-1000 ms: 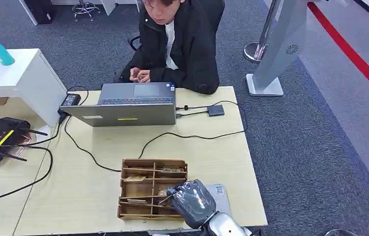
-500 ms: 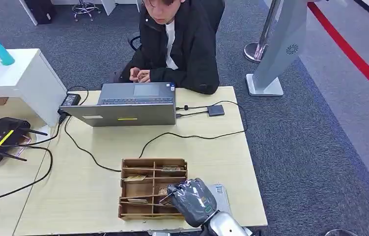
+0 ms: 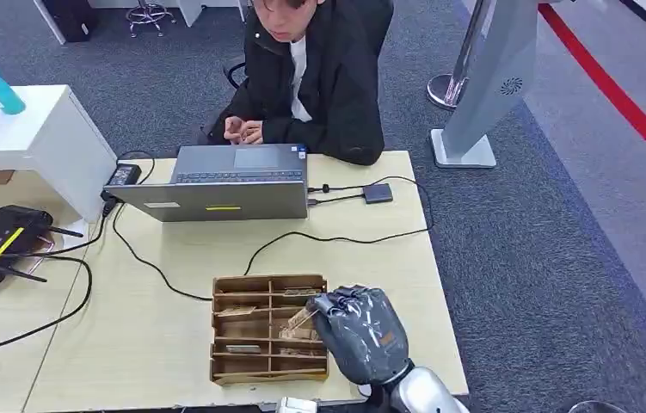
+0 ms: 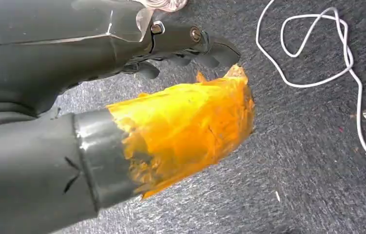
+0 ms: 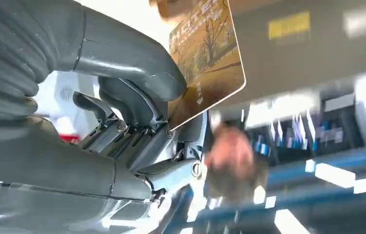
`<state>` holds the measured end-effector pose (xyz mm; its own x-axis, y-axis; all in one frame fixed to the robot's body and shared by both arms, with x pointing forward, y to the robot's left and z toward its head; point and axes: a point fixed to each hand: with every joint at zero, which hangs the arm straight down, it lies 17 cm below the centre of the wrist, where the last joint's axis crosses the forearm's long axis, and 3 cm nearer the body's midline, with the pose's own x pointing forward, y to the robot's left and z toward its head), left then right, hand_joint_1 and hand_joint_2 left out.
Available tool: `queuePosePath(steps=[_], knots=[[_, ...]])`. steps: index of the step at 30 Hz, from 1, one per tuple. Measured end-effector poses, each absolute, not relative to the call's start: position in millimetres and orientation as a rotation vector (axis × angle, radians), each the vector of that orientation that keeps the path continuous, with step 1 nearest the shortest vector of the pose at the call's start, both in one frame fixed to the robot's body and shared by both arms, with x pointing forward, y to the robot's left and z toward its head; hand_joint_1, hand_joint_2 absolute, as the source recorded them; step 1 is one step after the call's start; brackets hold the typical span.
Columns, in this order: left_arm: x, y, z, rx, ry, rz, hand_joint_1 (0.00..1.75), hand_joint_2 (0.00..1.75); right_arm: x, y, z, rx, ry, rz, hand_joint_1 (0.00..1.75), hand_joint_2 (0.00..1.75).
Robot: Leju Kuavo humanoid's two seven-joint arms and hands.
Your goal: Pass the card to the sensor for recognition and then transmit it.
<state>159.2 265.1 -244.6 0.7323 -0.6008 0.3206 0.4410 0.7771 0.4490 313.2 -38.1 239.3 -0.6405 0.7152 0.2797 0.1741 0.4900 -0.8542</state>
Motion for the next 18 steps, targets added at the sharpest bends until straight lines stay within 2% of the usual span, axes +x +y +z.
queuePosePath(steps=[7, 18], knots=[[159.8, 264.8, -244.3, 0.358, -0.477, -0.587, 0.0, 0.0, 302.6, -73.1, 311.3, -0.916, -2.24, 0.916, 1.75, 1.75], [168.0, 260.7, -242.0, 0.36, -0.492, -0.618, 0.0, 0.0, 311.7, -96.7, 359.4, -1.098, -2.295, 0.817, 1.75, 1.75]])
